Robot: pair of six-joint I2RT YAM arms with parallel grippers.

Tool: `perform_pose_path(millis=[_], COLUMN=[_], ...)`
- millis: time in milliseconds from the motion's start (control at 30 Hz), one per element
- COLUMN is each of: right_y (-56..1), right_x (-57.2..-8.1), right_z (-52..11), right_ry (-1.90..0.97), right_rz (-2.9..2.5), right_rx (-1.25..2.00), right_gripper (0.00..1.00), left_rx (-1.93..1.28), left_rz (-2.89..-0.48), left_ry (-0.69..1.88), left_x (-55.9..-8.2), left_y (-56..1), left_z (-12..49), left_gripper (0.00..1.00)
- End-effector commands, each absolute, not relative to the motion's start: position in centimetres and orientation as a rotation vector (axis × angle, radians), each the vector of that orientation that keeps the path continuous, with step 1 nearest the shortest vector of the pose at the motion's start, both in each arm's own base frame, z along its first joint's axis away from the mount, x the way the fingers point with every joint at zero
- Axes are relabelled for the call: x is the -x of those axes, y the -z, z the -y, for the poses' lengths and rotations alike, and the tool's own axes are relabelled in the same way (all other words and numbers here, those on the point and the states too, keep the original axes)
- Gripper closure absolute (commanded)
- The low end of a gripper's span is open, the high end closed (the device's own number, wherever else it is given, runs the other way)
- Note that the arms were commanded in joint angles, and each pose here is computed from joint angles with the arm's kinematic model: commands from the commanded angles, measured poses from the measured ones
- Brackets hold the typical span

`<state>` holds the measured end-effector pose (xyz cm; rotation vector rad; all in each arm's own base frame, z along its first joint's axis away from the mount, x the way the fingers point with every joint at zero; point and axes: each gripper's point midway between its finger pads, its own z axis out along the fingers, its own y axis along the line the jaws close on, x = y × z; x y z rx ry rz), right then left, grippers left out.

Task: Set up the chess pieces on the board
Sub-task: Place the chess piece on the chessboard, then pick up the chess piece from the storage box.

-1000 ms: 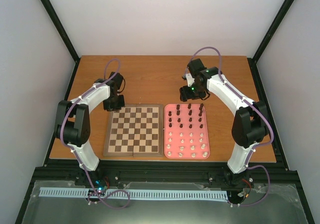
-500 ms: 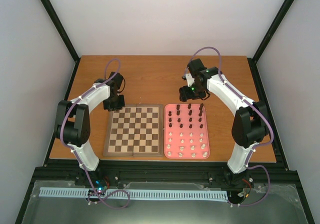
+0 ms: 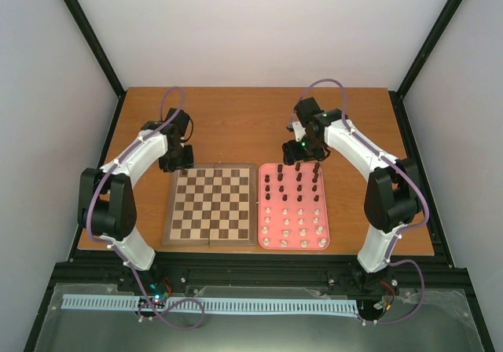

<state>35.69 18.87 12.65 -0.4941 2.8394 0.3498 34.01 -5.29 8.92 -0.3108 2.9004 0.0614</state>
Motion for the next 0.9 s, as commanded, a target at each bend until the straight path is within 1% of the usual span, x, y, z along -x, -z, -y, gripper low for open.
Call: perform_pose_path(millis=[0, 33, 100, 167, 233, 400, 867], right_y=[-11.7, -11.5, -11.4, -11.3, -11.3, -10.5, -6.7], right_x=[-34.6, -34.6, -34.7, -35.0, -35.2, -35.7, -38.3], right_z=[-18.3, -18.4, -18.6, -19.0, -19.6, -21.2, -23.7], right_ry=[-0.353, -0.358, -0.353, -0.341, -0.339, -0.33, -0.321], right_rz=[-2.878, -2.882, -2.887, -2.886, -2.888, -2.899, -2.95], right_rx=[0.489, 0.491, 0.497, 0.51, 0.526, 0.549, 0.562], right_gripper=[0.24, 0.24, 0.24, 0.25, 0.25, 0.26, 0.34], left_rx=[0.282, 0.277, 0.272, 0.266, 0.263, 0.241, 0.21], left_rz=[-2.818, -2.812, -2.798, -2.791, -2.787, -2.782, -2.759], left_ry=[-0.021, -0.017, -0.006, 0.012, 0.019, 0.012, -0.032], left_x=[-35.1, -35.2, -35.5, -35.8, -36.0, -36.1, -35.8], left_y=[-13.1, -13.5, -14.2, -14.7, -15.0, -15.4, -16.8], left_z=[5.4, 5.4, 5.6, 5.8, 5.9, 5.8, 5.2], left_gripper=[0.44, 0.41, 0.39, 0.34, 0.33, 0.32, 0.31])
